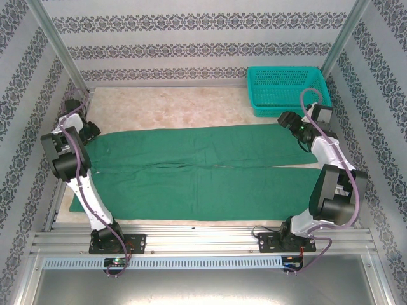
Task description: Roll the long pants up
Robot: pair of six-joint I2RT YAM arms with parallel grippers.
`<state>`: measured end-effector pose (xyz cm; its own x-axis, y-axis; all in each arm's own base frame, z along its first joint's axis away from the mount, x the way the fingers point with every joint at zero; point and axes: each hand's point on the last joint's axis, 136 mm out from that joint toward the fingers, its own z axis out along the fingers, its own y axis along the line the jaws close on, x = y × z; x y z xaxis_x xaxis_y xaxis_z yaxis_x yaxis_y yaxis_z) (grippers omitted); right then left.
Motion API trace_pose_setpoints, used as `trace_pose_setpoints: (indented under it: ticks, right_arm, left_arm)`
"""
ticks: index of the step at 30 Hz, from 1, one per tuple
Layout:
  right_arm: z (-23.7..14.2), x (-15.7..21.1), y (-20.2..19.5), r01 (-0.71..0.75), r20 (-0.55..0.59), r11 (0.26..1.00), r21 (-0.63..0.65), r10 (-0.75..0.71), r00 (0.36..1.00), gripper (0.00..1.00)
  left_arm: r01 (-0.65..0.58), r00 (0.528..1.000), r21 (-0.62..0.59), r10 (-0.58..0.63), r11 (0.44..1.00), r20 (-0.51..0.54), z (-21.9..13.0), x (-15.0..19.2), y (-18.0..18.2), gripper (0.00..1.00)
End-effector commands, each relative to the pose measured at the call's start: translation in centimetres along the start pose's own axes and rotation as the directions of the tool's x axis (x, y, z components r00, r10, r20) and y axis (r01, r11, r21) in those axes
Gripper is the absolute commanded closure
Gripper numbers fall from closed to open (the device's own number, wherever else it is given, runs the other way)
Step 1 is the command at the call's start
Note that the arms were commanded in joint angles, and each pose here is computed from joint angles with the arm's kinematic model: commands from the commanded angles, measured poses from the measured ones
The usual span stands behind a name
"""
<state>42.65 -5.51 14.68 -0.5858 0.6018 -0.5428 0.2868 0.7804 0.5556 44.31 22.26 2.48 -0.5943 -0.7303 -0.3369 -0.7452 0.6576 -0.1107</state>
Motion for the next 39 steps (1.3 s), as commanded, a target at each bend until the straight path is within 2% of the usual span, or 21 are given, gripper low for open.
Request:
trace_pose_setpoints:
  ticks: [1, 2, 5, 8, 14, 17, 25, 30, 35, 37, 39]
  right_arm:
    - [0.9, 0.5, -1.4, -0.053, -0.02, 0.998, 0.026, 0.054, 0.998, 0.16]
    - [1.0, 0.5, -1.7, -0.061, -0.023, 0.997, 0.039, 0.062, 0.998, 0.16]
    - [1.2, 0.1, -2.3, -0.081, -0.029, 0.994, 0.067, 0.083, 0.996, 0.16]
    - [1.0, -0.3, -3.6, -0.095, -0.021, 0.987, 0.134, 0.098, 0.995, 0.2]
    - [-0.2, -2.2, -8.7, -0.163, 0.05, 0.922, 0.352, 0.155, 0.987, 0.23]
    - [0.1, -3.3, -9.8, -0.167, 0.028, 0.908, 0.384, 0.169, 0.985, 0.27]
    - [2.5, -4.5, -13.3, -0.14, -0.085, 0.855, 0.5, 0.209, 0.974, 0.27]
    - [5.5, -4.4, -13.8, -0.102, -0.169, 0.859, 0.502, 0.214, 0.962, 0.3]
    - [7.0, -3.4, -13.9, -0.062, -0.222, 0.87, 0.488, 0.193, 0.956, 0.32]
    - [6.9, -3.1, -13.3, -0.085, -0.211, 0.893, 0.442, 0.196, 0.958, 0.31]
    - [6.7, -2.8, -12.9, -0.168, -0.196, 0.904, 0.393, 0.261, 0.945, 0.31]
  left_arm:
    - [0.011, 0.997, -0.072, -0.016, 0.997, -0.07, 1.0, 1.6, 1.8, 0.94]
    - [0.015, 0.997, -0.075, -0.02, 0.997, -0.07, 0.9, 1.6, 1.8, 1.0]
    - [0.014, 0.998, -0.063, -0.018, 0.998, -0.059, 0.8, 1.6, 1.7, 1.0]
    - [0.008, 0.999, -0.052, -0.011, 0.999, -0.043, 0.2, 1.8, 1.7, 1.0]
    - [-0.006, 1.0, -0.026, 0.006, 1.0, -0.013, -1.5, 1.9, 1.3, 1.0]
    - [-0.017, 1.0, -0.014, 0.017, 1.0, -0.013, -1.6, 2.0, 0.8, 1.0]
    - [-0.036, 0.999, -0.007, 0.036, 0.999, -0.036, -0.6, 3.5, 0.7, 1.0]
    - [-0.047, 0.998, 0.01, 0.048, 0.999, -0.045, -0.2, 3.7, 0.3, 1.0]
    - [-0.061, 0.997, 0.035, 0.063, 0.997, -0.042, -0.4, 3.4, -0.4, 1.0]
    - [-0.062, 0.997, 0.038, 0.063, 0.997, -0.035, -0.5, 3.2, -0.5, 1.0]
    - [-0.06, 0.997, 0.038, 0.062, 0.997, -0.038, -0.5, 3.2, -0.6, 1.0]
